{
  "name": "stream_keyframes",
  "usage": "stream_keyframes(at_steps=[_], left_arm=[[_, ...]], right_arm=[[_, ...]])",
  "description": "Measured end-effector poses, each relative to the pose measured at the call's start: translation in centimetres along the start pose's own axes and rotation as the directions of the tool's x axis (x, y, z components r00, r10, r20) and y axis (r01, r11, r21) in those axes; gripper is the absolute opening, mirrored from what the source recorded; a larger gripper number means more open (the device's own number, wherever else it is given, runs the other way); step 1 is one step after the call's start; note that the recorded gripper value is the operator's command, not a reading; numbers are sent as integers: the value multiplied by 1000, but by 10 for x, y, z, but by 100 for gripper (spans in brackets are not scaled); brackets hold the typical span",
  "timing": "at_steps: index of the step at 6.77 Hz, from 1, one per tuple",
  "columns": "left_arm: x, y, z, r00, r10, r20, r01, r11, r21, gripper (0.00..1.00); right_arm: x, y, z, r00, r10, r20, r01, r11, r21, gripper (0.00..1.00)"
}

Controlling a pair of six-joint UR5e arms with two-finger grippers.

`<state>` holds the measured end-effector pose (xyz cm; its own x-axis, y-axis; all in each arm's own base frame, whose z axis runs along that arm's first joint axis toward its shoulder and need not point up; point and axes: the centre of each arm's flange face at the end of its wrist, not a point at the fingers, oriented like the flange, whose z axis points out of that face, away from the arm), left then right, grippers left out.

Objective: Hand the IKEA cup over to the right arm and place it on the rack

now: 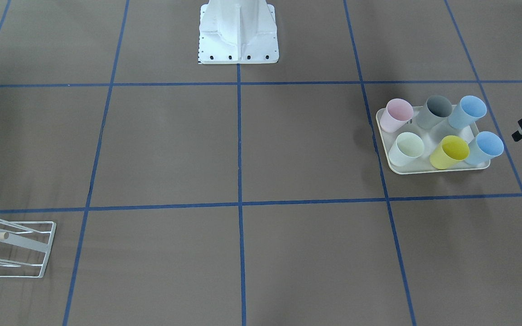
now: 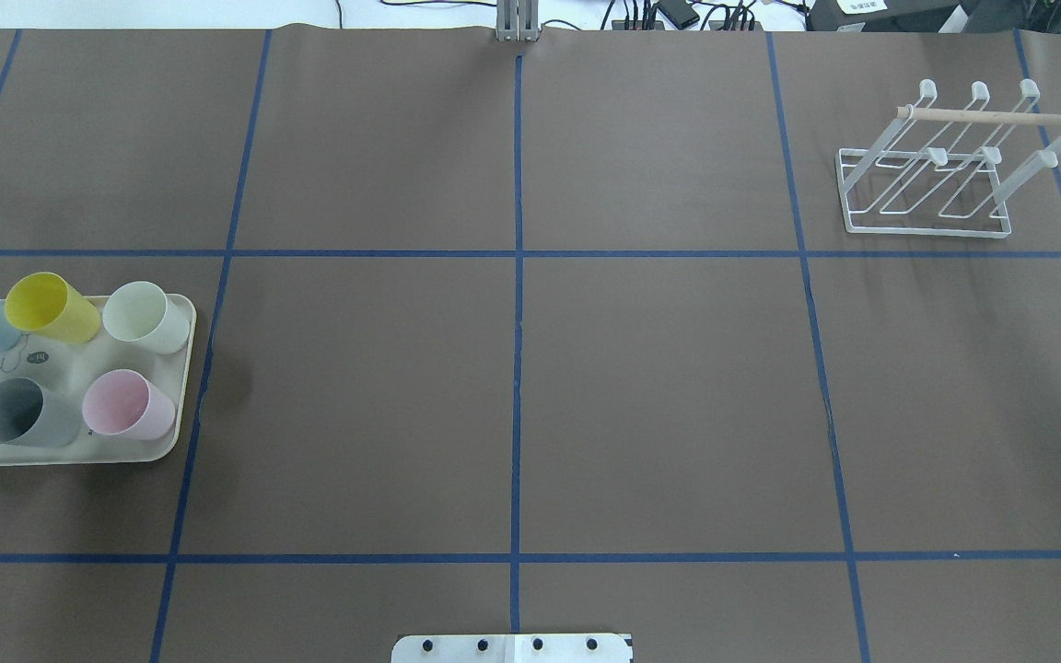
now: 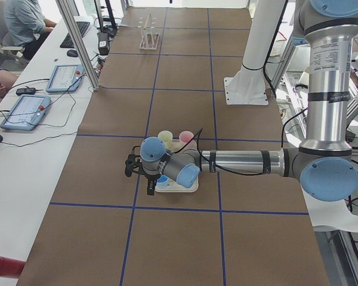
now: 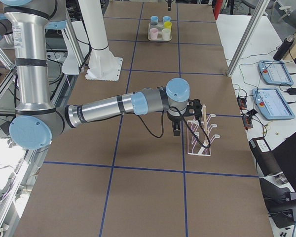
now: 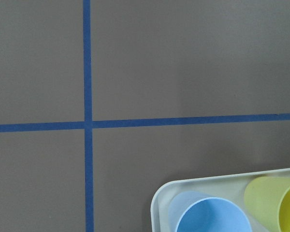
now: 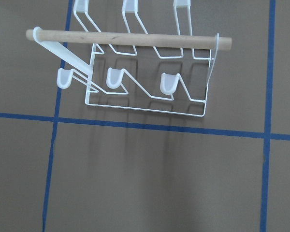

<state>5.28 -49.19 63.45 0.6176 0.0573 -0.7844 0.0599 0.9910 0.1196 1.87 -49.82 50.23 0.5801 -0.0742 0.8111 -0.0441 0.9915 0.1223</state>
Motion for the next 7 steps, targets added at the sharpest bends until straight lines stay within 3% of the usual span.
stream_keyframes(at_steps=[4, 5, 7], left_arm=[[15, 8, 34, 999, 40, -10, -40, 997, -62, 98], [19, 9, 44, 999, 50, -12, -50, 996, -80, 86], [21, 10, 57, 998, 61, -12, -62, 993, -105, 48]], right_arm=[[-18, -4, -1, 1000, -9, 7, 9, 1000, 2, 100], [-19, -4, 0, 1000, -9, 7, 9, 1000, 2, 100], [-18, -4, 0, 1000, -7, 7, 7, 1000, 0, 100]])
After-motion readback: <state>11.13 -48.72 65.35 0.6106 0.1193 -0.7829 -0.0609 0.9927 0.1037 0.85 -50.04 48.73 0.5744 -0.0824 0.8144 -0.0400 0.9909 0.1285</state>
